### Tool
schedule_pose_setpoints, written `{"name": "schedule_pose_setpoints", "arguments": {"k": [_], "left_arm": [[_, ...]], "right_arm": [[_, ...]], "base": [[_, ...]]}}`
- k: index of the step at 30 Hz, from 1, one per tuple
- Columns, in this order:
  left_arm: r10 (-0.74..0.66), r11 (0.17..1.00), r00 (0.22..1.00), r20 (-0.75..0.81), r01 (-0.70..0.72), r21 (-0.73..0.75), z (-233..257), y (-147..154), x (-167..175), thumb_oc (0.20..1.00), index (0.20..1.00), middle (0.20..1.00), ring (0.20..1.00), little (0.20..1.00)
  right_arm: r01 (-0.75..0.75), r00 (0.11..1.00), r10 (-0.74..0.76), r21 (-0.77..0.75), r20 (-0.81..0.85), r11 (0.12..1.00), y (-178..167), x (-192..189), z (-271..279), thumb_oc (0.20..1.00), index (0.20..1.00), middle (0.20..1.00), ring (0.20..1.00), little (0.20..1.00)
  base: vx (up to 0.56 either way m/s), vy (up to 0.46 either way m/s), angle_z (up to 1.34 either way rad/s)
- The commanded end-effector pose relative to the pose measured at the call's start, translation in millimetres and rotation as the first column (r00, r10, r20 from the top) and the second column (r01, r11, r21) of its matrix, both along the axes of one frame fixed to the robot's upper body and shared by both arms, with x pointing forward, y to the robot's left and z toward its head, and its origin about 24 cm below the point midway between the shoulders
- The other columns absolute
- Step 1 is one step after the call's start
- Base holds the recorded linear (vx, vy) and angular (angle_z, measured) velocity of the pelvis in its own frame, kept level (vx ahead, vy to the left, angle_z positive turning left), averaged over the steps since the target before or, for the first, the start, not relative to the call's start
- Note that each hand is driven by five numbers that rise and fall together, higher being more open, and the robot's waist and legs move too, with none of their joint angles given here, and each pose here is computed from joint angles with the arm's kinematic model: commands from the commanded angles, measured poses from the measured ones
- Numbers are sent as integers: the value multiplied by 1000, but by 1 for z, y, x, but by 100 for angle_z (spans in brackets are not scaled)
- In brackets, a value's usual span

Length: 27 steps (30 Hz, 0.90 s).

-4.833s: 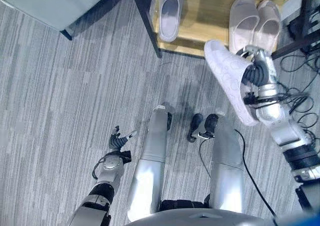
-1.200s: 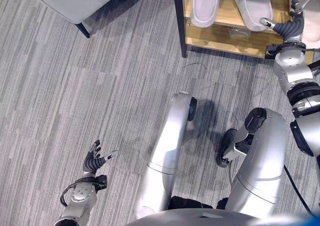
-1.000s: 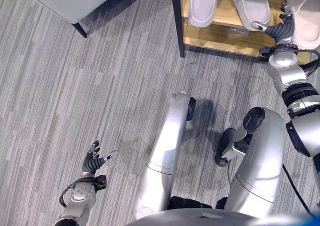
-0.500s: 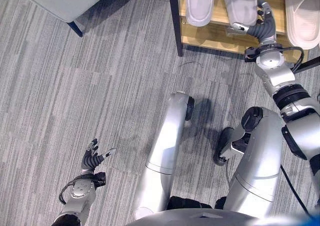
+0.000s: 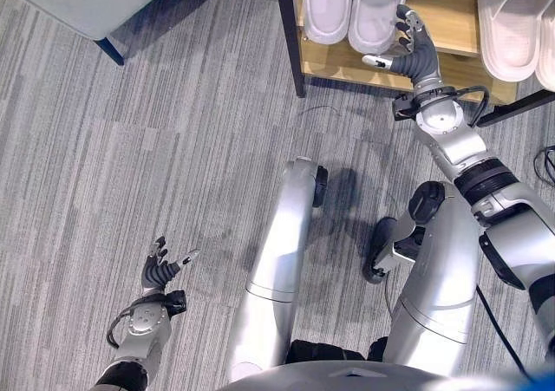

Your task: Arrange the slippers neatly on the shoe rack.

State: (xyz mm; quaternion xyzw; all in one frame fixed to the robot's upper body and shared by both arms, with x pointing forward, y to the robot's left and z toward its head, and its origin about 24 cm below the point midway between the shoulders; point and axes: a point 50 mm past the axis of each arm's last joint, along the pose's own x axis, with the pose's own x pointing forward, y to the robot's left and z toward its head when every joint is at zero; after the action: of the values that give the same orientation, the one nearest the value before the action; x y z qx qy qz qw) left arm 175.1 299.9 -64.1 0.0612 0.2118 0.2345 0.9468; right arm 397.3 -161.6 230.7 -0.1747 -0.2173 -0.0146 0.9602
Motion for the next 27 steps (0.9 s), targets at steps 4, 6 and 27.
{"name": "schedule_pose_setpoints", "arguments": {"k": [4,6,27], "left_arm": [[80,997,994,-79,-79,24,-15,5,-25,1000,1000,1000,1000,1000],[94,996,993,-76,-93,19,-16,5,-26,1000,1000,1000,1000,1000],[168,986,969,183,-162,-47,28,4,48,1000,1000,1000,1000,1000]], "right_arm": [[53,977,-52,1,209,999,1,-11,27,1000,1000,1000,1000,1000],[102,962,-95,-15,254,995,-5,-16,31,1000,1000,1000,1000,1000],[712,678,-691,-11,-250,702,-172,-156,-176,1000,1000,1000,1000,1000]], "base": [[0,0,0],[0,0,0],[-56,-45,-2]]}}
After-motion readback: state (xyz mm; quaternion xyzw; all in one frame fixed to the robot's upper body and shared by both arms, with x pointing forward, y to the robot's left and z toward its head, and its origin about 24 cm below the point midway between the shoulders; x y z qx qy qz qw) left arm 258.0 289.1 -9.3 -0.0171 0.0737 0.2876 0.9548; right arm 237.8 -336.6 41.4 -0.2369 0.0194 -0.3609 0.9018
